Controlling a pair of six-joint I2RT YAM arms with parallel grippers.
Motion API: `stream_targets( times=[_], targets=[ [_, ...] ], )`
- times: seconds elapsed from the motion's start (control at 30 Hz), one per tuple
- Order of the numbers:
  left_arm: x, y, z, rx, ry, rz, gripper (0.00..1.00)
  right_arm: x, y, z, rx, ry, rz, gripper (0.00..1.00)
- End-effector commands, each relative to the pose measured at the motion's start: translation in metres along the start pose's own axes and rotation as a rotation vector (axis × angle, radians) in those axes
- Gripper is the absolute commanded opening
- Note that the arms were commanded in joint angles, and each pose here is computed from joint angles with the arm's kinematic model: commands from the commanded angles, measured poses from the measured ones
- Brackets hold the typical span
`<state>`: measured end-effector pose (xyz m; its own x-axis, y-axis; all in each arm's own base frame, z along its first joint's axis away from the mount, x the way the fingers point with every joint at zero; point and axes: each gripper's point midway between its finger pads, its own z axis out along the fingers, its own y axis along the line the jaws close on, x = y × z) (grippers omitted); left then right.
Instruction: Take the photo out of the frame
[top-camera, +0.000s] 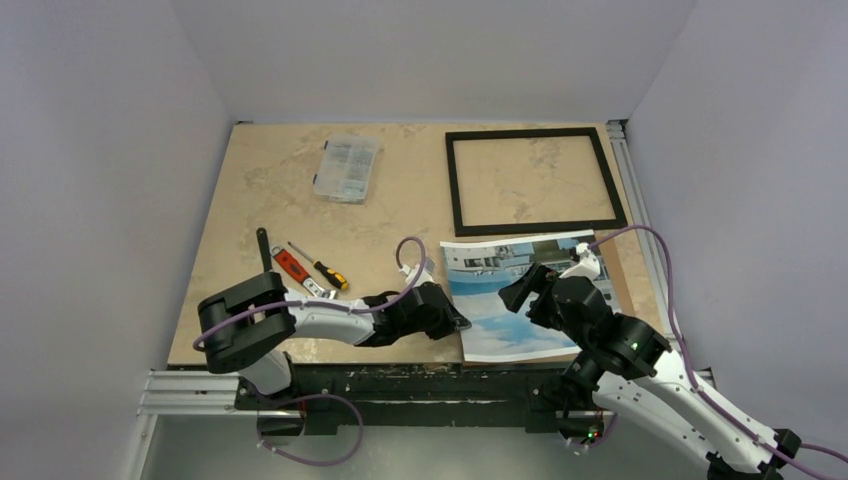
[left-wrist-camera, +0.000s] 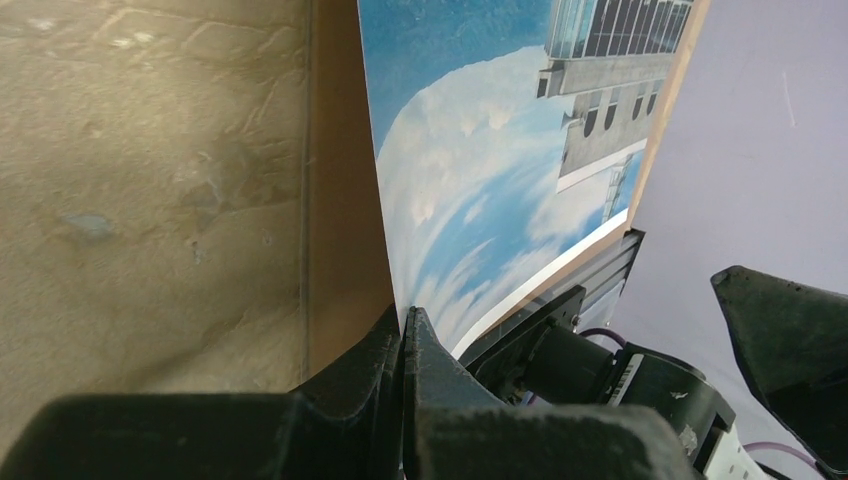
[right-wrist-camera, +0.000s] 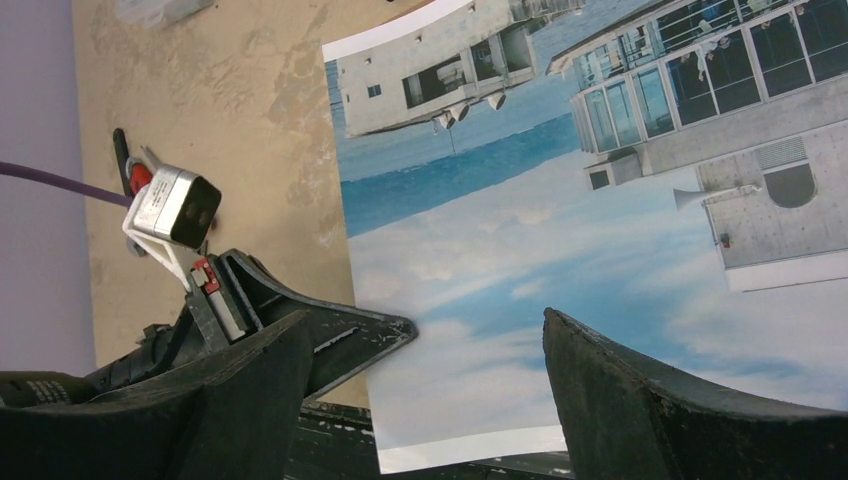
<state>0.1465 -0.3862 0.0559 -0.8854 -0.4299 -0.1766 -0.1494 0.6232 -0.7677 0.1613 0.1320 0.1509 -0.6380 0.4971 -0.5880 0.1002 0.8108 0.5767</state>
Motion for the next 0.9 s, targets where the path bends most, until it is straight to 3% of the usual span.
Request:
stream_targets(
  times=[0.0,0.63,0.87],
  targets=[
    [0.009,-0.031,0.004,0.087,0.046,0.057,0.00,-0.003,-0.001,0.000,0.009,-0.015,-0.002,0.82],
    [0.014,-0.009,0.014,0.044,0.139,0.107,0.00,0.000,0.002,0.005,0.009,-0.001,-0.006,0.82],
    [0.005,-0.007,0.009,0.042,0.123,0.134,0.28,0.002,0.001,0.006,0.008,0.000,-0.004,0.82]
  ],
)
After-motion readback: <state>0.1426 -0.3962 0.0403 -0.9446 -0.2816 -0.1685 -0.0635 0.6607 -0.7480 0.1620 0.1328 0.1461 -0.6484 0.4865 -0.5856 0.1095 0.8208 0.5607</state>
